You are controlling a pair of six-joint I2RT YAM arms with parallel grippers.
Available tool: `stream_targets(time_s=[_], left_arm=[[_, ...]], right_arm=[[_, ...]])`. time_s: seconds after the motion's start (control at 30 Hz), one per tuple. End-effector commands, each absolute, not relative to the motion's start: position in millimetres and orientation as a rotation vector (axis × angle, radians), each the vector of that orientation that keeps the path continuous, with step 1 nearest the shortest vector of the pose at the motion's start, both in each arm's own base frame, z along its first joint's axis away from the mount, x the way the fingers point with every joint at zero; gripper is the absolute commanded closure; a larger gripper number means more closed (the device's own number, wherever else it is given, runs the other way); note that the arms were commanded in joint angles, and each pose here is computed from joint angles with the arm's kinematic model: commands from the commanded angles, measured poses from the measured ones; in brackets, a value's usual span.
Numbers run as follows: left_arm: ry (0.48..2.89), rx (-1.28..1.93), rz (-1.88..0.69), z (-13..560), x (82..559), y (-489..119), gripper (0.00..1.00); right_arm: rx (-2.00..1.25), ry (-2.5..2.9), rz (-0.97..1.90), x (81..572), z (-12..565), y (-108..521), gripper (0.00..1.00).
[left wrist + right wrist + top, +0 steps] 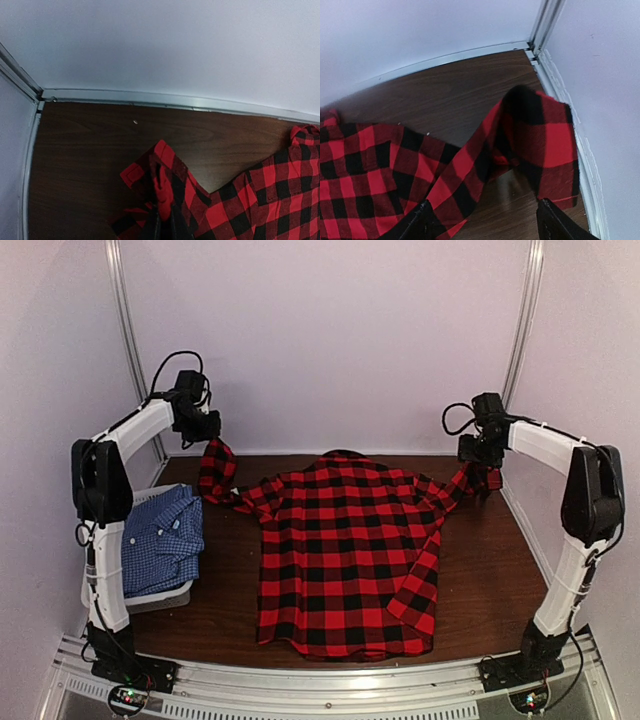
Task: Fold and stack the long sleeve shirts
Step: Flatten out the square-folded shirt at the center of the board.
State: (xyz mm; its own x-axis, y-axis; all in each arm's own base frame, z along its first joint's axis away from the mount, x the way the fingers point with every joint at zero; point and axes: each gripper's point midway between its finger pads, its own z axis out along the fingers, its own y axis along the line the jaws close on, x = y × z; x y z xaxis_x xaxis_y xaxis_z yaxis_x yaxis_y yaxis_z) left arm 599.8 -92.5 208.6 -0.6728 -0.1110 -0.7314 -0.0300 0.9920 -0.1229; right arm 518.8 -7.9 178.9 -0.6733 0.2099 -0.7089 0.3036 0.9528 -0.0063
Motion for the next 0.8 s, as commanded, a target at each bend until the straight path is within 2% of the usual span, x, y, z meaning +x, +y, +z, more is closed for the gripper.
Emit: stream_targets(time_s=[0.0,0.07,0.2,0.3,0.43,0.63,0.77], left_arm=[[2.299,-0.092,-0.159,216,581,-119,0.9],[2.319,-0.097,-0.159,206,571,-125,0.78],[2.319,-0.058,-0.145,203,554,-148,0.44],[2.32,-0.012,-0.159,205,542,-170,0.31],[2.326,0.07,-0.237,206,519,-216,0.26],[2.385,0.168,-0.644,181,465,-302,0.27],[2.446,0.186,-0.828,157,428,-330,0.27]], right_arm=[[0.228,2.321,-0.097,491,186,48,0.27],[0.164,2.339,-0.052,474,178,75,0.27],[0.037,2.371,0.039,433,162,130,0.26],[-0.068,2.393,0.133,397,151,174,0.26],[-0.17,2.433,0.259,352,135,219,0.26],[-0.304,2.502,0.267,289,107,255,0.29],[-0.364,2.551,0.269,251,88,265,0.31]])
